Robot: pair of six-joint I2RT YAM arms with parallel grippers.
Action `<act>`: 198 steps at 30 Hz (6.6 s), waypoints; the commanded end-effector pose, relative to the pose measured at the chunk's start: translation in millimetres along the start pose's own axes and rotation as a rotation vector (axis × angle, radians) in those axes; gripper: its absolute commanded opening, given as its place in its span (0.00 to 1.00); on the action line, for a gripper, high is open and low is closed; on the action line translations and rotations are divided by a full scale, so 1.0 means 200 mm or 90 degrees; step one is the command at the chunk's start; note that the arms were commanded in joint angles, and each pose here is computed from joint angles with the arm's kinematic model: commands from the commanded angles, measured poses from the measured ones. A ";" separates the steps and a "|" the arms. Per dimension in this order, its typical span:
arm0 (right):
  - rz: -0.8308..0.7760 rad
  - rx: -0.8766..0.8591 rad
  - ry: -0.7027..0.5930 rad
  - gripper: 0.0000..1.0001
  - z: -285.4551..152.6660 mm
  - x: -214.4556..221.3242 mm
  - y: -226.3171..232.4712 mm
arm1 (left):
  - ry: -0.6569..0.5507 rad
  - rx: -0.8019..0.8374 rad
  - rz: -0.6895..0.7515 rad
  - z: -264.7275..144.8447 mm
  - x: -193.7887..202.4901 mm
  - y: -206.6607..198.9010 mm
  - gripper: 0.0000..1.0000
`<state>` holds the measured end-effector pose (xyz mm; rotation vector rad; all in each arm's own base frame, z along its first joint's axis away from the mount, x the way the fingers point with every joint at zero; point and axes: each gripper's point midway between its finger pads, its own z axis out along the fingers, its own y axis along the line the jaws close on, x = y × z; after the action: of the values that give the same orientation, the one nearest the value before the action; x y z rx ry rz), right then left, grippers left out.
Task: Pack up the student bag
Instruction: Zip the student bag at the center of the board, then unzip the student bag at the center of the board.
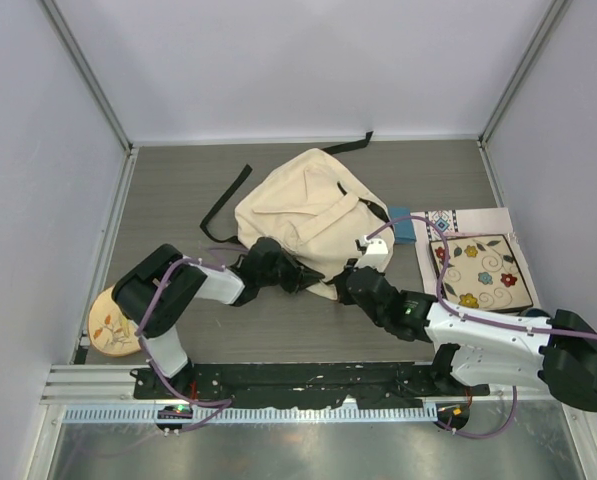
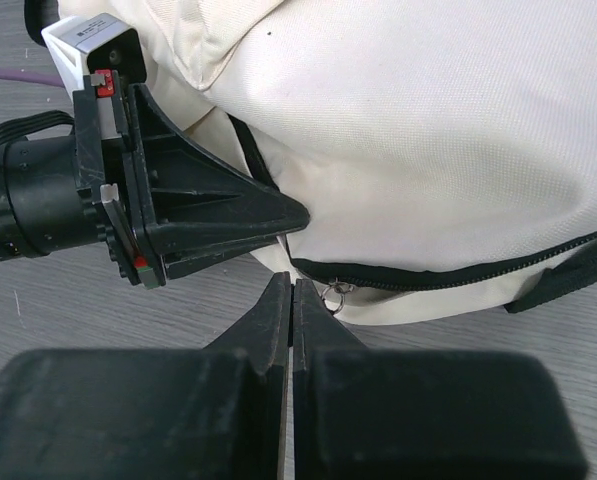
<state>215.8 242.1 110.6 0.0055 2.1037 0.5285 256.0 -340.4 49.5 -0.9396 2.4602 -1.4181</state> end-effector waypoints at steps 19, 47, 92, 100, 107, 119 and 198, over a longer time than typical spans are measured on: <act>0.074 0.093 -0.082 0.01 0.01 -0.28 -0.29 | -0.137 0.021 0.043 -0.53 -0.37 0.08 0.00; 0.083 0.001 -0.066 0.01 0.01 -0.27 -0.17 | -0.227 0.006 0.418 -1.21 -0.48 -0.30 0.96; 0.069 0.051 -0.122 0.01 0.15 -0.52 -0.14 | -0.023 -0.234 1.030 -0.37 0.28 0.06 0.00; 0.073 0.083 -0.133 0.01 0.33 -0.69 -0.23 | -0.069 -0.250 1.001 -0.42 0.35 0.21 0.00; 0.060 0.141 -0.099 0.01 0.44 -0.61 -0.37 | -0.126 -0.249 0.983 -0.51 0.34 0.25 0.00; 0.042 0.019 -0.047 0.01 0.26 -0.38 -0.21 | -0.190 -0.187 1.011 -0.48 0.41 -0.13 0.90; 0.247 0.090 -0.062 0.46 0.12 -0.30 -0.45 | -0.246 -0.292 0.716 -0.08 -0.26 -0.62 0.90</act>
<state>286.4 163.4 100.4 0.4651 2.1072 0.5722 343.1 -348.6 156.8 0.1875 2.2595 -0.3582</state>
